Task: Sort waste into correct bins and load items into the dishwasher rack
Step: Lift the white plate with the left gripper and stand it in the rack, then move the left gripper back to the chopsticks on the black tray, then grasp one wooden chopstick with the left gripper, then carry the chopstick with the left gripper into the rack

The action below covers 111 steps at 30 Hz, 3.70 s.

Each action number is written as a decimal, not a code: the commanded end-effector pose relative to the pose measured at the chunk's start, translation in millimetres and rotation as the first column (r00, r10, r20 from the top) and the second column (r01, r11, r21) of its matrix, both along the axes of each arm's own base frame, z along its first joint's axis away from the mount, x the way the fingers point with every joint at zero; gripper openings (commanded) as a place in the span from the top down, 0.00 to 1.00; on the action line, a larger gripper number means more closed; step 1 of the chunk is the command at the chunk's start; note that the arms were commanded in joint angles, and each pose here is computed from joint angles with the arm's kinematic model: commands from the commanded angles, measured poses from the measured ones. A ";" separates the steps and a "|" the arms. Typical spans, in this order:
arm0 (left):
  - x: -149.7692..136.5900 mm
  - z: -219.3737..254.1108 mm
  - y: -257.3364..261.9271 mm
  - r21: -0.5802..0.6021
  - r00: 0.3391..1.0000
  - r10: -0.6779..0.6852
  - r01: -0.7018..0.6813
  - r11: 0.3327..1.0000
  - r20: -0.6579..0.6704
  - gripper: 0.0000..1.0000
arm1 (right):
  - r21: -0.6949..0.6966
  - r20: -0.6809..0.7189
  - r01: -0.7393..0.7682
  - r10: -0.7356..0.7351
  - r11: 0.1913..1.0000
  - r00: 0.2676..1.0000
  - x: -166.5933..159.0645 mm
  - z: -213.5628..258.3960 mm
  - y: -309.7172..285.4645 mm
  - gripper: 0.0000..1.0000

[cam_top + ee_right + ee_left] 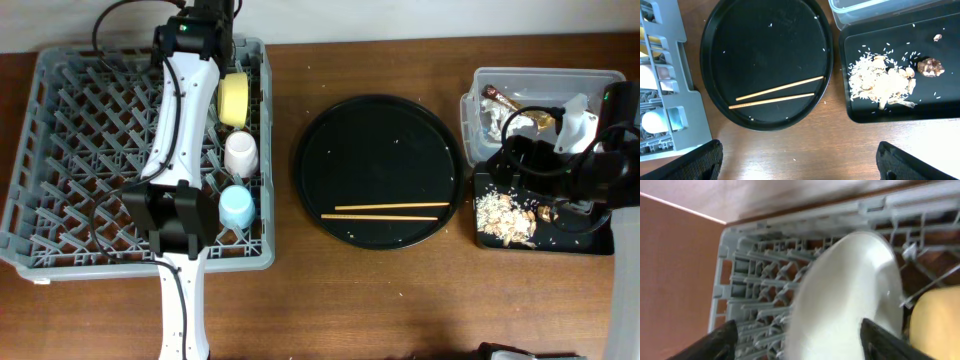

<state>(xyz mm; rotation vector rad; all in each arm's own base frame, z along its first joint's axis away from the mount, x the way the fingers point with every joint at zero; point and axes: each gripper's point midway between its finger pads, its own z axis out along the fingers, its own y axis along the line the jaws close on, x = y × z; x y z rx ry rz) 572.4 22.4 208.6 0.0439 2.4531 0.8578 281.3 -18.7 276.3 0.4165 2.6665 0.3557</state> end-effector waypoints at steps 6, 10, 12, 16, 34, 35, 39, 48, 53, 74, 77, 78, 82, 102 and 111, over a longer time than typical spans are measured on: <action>-35.8 111.9 -92.3 -0.242 0.896 -0.418 0.443 0.863 0.150 0.13 | -0.008 -0.005 0.005 -0.005 1.000 1.000 -0.4 -1.7 -2.7 0.02; -90.2 81.5 -168.3 -0.470 0.718 -0.695 0.624 0.624 0.031 0.13 | -0.008 -0.005 0.005 -0.005 1.000 1.000 -0.4 -1.7 -2.6 0.02; -117.6 49.3 -204.4 -0.580 0.600 -0.798 0.634 0.512 -0.049 0.14 | -0.008 -0.005 0.004 -0.004 1.000 1.000 -0.5 -1.6 -2.5 0.01; -149.6 -24.4 -263.9 -0.659 0.436 -0.874 0.596 0.458 -0.213 0.14 | -0.008 -0.005 0.005 -0.005 1.000 1.000 -0.4 -1.7 -2.6 0.02; -254.7 -207.7 -396.9 -0.545 0.014 -0.890 0.786 0.291 -0.455 0.25 | -0.008 -0.005 0.005 -0.005 1.000 1.000 -0.5 -1.6 -2.6 0.02; -253.1 -207.3 -398.4 -0.542 0.017 -0.893 0.789 0.288 -0.449 0.25 | -0.008 -0.005 0.004 -0.004 1.000 1.000 -0.4 -1.7 -2.5 0.02; -243.0 -206.0 -397.0 -0.501 0.044 -0.888 0.812 0.299 -0.458 0.25 | -0.008 -0.005 0.005 -0.005 1.000 1.000 -0.4 -1.7 -2.6 0.02; -189.8 -188.7 -384.3 -0.372 0.390 -0.833 0.761 0.531 -0.392 0.24 | -0.008 -0.005 0.004 -0.004 1.000 1.000 -0.4 -1.7 -2.5 0.02; -183.2 -145.5 -402.5 -0.418 0.385 -0.876 0.773 0.478 -0.290 0.24 | -0.008 -0.005 0.004 -0.004 1.000 1.000 -0.5 -1.6 -2.5 0.02; -172.7 -191.8 -388.3 -0.567 0.094 -0.960 0.790 0.234 -0.265 0.28 | -0.008 -0.005 0.004 -0.004 1.000 1.000 -0.5 -1.6 -2.5 0.02; -173.4 -194.5 -387.7 -0.570 0.093 -0.959 0.787 0.237 -0.269 0.28 | -0.008 -0.005 0.004 -0.004 1.000 1.000 -0.4 -1.7 -2.5 0.02; -173.6 -197.4 -387.2 -0.571 0.093 -0.958 0.785 0.239 -0.272 0.28 | -0.008 -0.005 0.004 -0.004 1.000 1.000 -0.5 -1.6 -2.5 0.02; -176.7 -221.1 -386.9 -0.585 0.083 -0.952 0.772 0.248 -0.294 0.29 | -0.008 -0.005 0.005 -0.005 1.000 1.000 -0.4 -1.7 -2.6 0.02; -109.4 71.4 -273.2 -0.440 0.769 -0.636 0.592 0.675 0.060 1.00 | -0.008 -0.005 0.004 -0.004 1.000 1.000 -0.5 -1.6 -2.5 0.02; -121.1 83.9 -95.2 -0.523 0.960 -0.269 0.194 0.830 -0.071 1.00 | -0.008 -0.005 0.004 -0.004 1.000 1.000 -0.4 -1.7 -2.5 0.02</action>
